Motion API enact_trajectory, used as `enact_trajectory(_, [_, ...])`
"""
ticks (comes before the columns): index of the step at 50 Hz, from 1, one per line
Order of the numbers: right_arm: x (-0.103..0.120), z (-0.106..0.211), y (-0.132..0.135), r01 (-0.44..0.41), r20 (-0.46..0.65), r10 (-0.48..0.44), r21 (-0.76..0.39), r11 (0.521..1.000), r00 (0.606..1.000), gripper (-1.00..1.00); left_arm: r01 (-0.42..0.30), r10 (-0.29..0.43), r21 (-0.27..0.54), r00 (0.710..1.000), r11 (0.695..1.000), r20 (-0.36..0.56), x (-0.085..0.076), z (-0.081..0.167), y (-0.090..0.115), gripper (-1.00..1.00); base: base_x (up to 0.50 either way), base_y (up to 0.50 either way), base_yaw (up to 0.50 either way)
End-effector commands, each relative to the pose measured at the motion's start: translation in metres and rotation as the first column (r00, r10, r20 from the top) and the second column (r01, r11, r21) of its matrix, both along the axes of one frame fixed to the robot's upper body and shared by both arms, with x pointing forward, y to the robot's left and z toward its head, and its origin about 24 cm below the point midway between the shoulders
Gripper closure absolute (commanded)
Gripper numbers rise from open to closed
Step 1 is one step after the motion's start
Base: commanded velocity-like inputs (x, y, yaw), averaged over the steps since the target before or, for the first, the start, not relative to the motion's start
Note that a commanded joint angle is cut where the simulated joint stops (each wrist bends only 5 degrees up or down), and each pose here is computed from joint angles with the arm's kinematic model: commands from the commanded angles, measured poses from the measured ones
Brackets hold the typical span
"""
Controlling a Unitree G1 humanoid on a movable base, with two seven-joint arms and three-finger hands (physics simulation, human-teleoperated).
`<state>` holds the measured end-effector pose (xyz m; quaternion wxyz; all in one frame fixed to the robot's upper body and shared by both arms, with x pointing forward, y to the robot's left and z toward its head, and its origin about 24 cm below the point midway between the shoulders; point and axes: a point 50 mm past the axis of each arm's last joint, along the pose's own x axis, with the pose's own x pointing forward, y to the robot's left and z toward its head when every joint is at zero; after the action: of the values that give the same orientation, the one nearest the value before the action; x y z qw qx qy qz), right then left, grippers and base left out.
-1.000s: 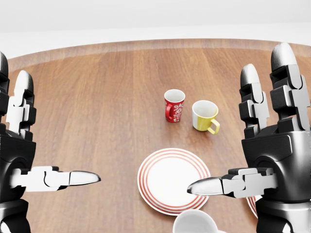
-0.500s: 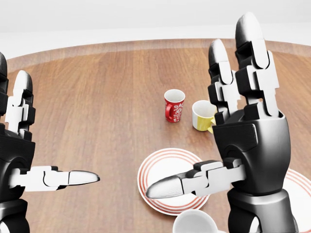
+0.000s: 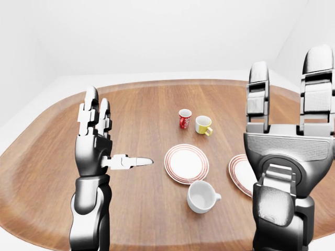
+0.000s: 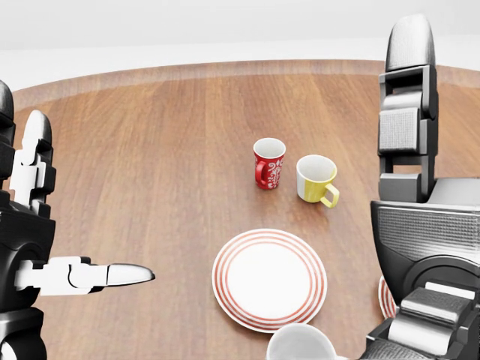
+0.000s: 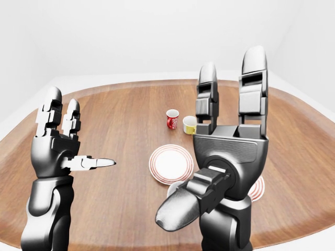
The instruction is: Put the white mug on the left plate.
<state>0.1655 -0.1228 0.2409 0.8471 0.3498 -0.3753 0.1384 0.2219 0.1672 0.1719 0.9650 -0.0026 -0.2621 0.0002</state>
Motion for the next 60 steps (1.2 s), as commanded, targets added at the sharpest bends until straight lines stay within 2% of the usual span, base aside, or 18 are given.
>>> enact_trajectory(1, [-0.009, -0.010, 0.005, -0.092, -0.082, 0.090, -0.027, 0.995, 0.993, -1.00, -0.001, 0.001, 0.001, 1.000, 1.000, -0.001, 0.000, 0.000, 0.000, -1.00, 0.00, 0.00, 0.00])
enact_trajectory(7, [-0.013, -0.021, 0.017, -0.078, -0.074, 0.064, -0.204, 0.976, 0.995, -1.00, -0.002, 0.002, 0.001, 1.000, 1.000, 0.001, 0.000, 0.000, 0.000, -1.00, 0.00, 0.00, 0.00])
enact_trajectory(14, [-0.019, -0.033, 0.026, -0.086, -0.097, 0.057, -0.321, 0.943, 0.994, -1.00, -0.002, 0.002, 0.000, 1.000, 1.000, -0.001, 0.000, 0.000, 0.000, -1.00, 0.00, 0.00, 0.00])
enact_trajectory(19, [-0.020, -0.043, 0.033, -0.086, -0.106, 0.043, -0.445, 0.892, 0.993, -1.00, -0.002, 0.002, 0.001, 1.000, 1.000, -0.001, 0.000, 0.000, 0.000, -1.00, 0.00, 0.00, 0.00])
enact_trajectory(23, [-0.021, -0.058, 0.042, -0.068, -0.096, 0.010, -0.620, 0.782, 0.995, -1.00, -0.001, 0.001, 0.001, 1.000, 1.000, -0.003, 0.000, -0.001, 0.000, -1.00, 0.00, 0.00, 0.00])
enact_trajectory(29, [-0.023, -0.064, 0.043, -0.061, -0.094, -0.004, -0.674, 0.736, 0.996, -1.00, 0.000, 0.000, 0.003, 1.000, 1.000, -0.007, 0.000, -0.001, 0.000, -1.00, 0.00, 0.00, 0.00])
enact_trajectory(42, [-0.021, -0.071, 0.046, 0.024, -0.007, -0.052, -0.826, 0.563, 0.999, -1.00, 0.003, -0.003, 0.003, 1.000, 1.000, 0.001, -0.001, 0.000, 0.000, -1.00, 0.00, 0.00, 0.00])
enact_trajectory(55, [-0.017, -0.059, 0.044, 0.124, 0.103, -0.070, -0.858, 0.498, 0.992, -1.00, 0.001, -0.001, 0.002, 1.000, 1.000, 0.008, -0.001, 0.002, 0.001, -1.00, 0.00, 0.00, 0.00])
enact_trajectory(60, [-0.016, -0.056, 0.043, 0.163, 0.142, -0.080, -0.875, 0.456, 0.987, -1.00, 0.002, -0.002, 0.002, 1.000, 1.000, 0.009, -0.001, 0.002, 0.001, -1.00, 0.00, 0.00, 0.00])
